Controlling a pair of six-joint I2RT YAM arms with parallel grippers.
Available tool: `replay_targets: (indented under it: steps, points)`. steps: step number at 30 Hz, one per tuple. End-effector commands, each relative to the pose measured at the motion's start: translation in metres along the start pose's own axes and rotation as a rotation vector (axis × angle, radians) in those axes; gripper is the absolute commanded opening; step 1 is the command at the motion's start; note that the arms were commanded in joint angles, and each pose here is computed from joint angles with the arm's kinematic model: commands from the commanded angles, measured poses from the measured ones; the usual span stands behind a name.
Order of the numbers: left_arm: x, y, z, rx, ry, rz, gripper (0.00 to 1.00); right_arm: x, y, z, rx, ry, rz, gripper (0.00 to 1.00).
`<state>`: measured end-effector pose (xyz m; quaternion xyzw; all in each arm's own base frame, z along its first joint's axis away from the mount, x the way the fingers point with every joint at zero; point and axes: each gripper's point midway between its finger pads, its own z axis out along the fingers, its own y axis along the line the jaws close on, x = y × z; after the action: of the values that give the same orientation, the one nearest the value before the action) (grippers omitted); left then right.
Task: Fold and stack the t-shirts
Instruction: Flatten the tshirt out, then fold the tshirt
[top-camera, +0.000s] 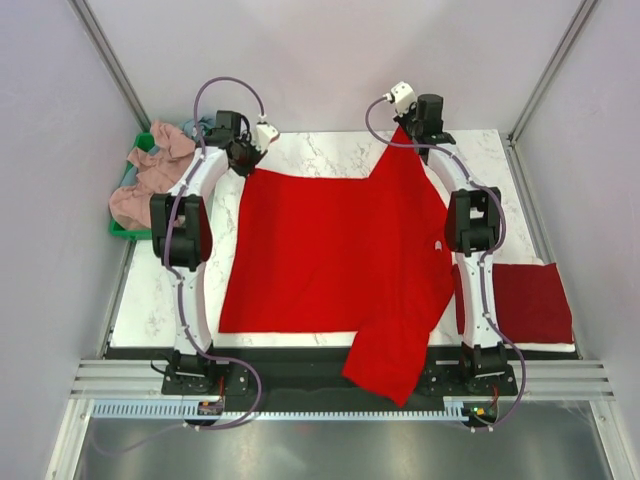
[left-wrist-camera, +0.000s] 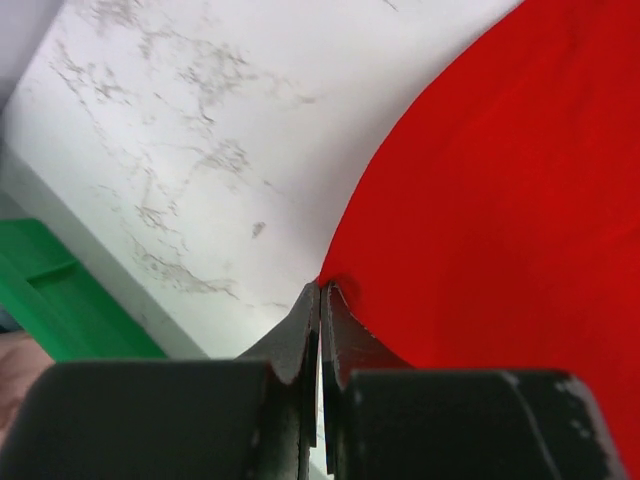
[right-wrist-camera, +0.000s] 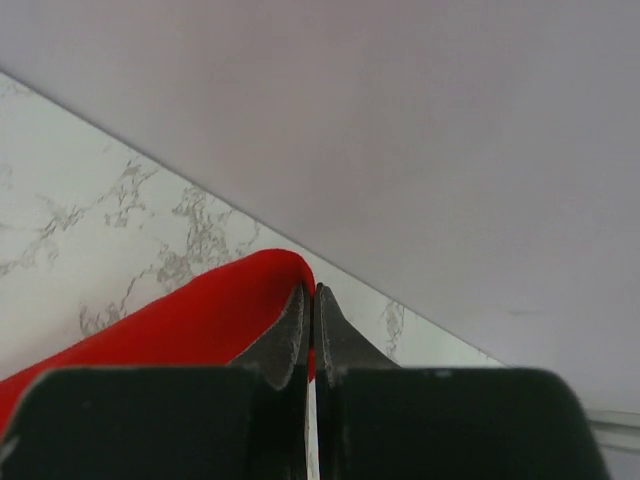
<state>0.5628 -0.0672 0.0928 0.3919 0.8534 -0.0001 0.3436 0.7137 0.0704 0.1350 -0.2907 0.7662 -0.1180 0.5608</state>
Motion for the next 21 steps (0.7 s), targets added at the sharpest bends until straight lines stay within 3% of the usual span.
replay_targets:
  steps: [1,10,14,21]
  points:
    - [-0.029,0.031,-0.002,-0.088,-0.079,-0.039,0.02,-0.06,-0.03,0.003,0.166,-0.188,-0.021,0.0]
    - [-0.081,0.1,-0.011,-0.331,-0.221,0.008,0.02,-0.095,-0.048,0.005,0.263,-0.32,-0.05,0.0]
    - [-0.083,0.109,-0.021,-0.366,-0.223,0.019,0.02,-0.106,-0.052,-0.002,0.265,-0.345,-0.042,0.0]
    - [-0.082,0.091,-0.028,-0.299,-0.231,0.024,0.02,-0.086,-0.04,-0.013,0.218,-0.251,-0.087,0.0]
